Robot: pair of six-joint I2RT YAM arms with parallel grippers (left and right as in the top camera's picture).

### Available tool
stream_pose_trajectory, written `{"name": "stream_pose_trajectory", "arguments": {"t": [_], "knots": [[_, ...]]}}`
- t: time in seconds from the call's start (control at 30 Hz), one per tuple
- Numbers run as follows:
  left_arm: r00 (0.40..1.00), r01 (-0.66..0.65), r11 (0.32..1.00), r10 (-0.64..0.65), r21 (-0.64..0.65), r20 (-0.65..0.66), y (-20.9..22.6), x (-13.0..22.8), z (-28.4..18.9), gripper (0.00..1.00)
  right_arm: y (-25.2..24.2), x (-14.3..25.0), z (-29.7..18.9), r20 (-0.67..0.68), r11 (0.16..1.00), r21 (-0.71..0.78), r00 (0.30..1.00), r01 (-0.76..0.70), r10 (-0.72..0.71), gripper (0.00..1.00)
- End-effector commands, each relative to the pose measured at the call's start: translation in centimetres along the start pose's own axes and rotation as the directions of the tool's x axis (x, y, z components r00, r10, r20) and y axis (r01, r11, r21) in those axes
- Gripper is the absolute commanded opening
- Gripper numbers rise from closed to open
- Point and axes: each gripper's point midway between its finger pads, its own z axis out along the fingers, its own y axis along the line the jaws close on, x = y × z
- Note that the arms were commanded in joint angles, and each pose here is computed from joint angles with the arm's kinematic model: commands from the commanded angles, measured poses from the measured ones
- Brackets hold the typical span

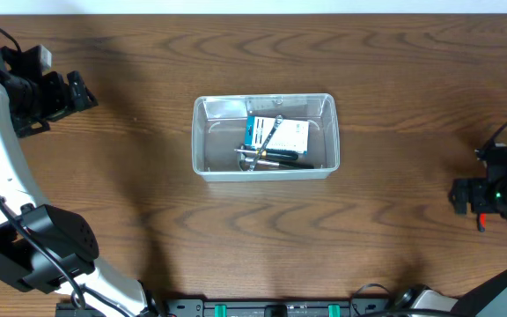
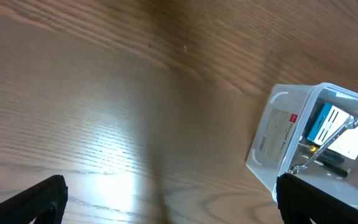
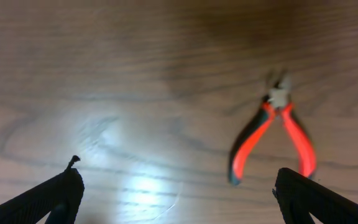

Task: Pack container
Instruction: 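Align the open right gripper above the red pliers' joint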

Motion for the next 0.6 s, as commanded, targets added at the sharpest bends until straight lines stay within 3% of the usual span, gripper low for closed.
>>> {"name": "stream_pose_trajectory", "arguments": {"t": [0.0, 0.27, 0.57], "knots": [[1.000, -0.003, 1.000, 0.003, -0.007, -0.011, 0.2, 0.0, 0.4, 0.98, -0.9, 0.5, 0.2, -0.021, 0.999, 0.029, 0.999, -0.044, 0.045, 0.99], [1.000, -0.003, 1.000, 0.003, -0.007, -0.011, 0.2, 0.0, 0.4, 0.98, -2.3, 2.9, 1.9, -0.117, 0.982, 0.032, 0.975, -0.184, 0.187, 0.99], [1.000, -0.003, 1.000, 0.003, -0.007, -0.011, 0.2, 0.0, 0.4, 0.98, -3.2, 3.3, 2.5, -0.144, 0.981, 0.073, 0.971, -0.182, 0.190, 0.99]]}}
